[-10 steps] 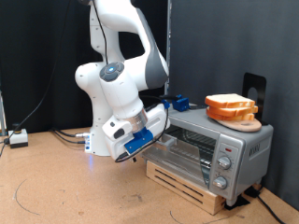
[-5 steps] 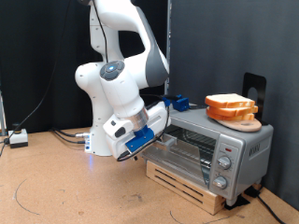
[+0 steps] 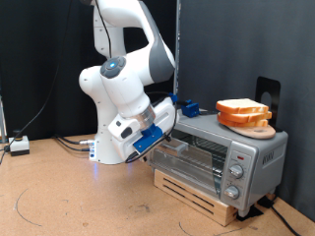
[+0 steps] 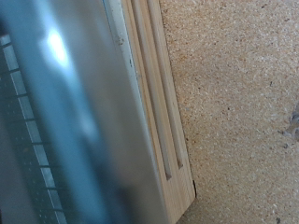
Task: Make a piece of toast with the oven
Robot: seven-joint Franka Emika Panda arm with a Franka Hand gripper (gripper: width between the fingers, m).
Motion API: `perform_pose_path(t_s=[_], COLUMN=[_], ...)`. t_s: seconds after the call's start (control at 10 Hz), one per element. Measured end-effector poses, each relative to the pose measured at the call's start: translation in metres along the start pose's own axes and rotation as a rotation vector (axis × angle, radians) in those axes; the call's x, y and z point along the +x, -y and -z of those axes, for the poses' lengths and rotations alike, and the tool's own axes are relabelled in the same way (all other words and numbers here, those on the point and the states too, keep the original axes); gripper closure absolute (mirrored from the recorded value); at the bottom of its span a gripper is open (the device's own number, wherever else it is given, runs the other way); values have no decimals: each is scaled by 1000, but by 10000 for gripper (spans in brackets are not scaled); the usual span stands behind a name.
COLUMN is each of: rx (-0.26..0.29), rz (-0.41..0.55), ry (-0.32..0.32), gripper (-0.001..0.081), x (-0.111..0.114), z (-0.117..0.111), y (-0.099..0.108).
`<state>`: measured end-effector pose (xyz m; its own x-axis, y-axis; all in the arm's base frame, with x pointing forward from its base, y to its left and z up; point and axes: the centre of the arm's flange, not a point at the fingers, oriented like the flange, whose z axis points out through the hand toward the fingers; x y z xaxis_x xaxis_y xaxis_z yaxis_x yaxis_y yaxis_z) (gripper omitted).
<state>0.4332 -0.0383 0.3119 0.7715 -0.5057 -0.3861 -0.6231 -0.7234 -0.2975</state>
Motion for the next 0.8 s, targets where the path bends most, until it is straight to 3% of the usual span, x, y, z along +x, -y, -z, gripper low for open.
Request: perform_pose_path(t_s=[0.4,0.8], rx=[-68,-114], rz=[-53,-94], ry=[-45,-98], gripper=[-3,-3], x=[7,27], z=[-4,-26], y=[-9,-27])
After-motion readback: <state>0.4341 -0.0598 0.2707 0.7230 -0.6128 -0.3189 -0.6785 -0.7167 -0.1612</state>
